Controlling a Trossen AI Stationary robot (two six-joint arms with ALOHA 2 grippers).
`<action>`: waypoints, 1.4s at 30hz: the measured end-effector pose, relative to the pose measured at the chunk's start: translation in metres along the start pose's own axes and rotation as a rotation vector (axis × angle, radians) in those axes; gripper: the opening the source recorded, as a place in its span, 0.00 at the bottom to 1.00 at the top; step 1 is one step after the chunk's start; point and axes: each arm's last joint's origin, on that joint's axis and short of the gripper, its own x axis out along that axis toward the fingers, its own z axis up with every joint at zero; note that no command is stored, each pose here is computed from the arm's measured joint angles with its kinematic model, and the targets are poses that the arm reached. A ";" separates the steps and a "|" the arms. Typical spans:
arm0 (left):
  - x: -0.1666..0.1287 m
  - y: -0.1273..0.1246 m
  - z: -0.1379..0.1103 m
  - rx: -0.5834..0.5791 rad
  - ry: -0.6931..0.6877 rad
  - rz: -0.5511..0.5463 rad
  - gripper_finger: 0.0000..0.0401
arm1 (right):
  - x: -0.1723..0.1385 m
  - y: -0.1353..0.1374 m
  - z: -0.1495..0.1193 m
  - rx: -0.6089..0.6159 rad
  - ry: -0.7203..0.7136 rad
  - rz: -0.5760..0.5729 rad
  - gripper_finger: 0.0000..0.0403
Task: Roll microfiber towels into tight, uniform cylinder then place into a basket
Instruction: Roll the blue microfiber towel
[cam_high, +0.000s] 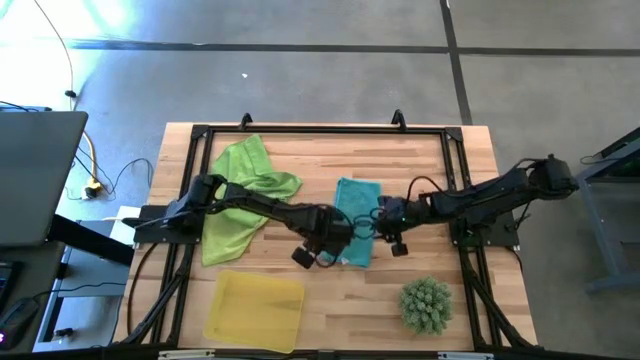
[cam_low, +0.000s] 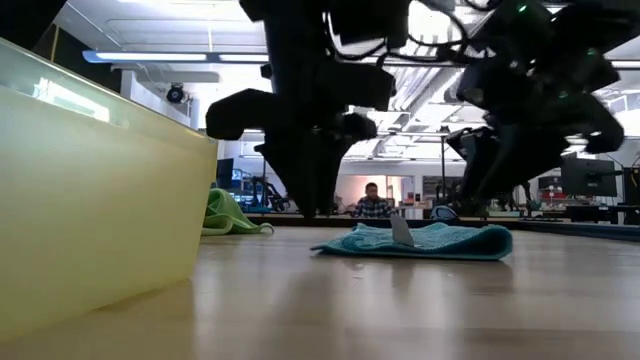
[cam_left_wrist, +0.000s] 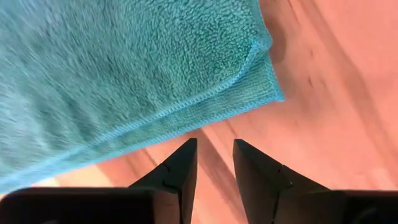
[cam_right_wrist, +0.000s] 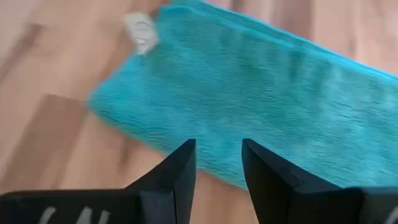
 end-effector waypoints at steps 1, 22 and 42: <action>-0.001 -0.003 0.002 0.017 0.006 0.024 0.26 | 0.000 0.004 0.001 0.000 -0.006 0.007 0.30; 0.006 -0.033 0.023 0.479 -0.032 0.131 0.40 | -0.002 0.067 0.009 -0.142 -0.086 0.023 0.41; 0.032 -0.016 0.024 0.376 -0.064 0.120 0.35 | 0.022 0.072 0.002 -0.247 -0.046 0.035 0.41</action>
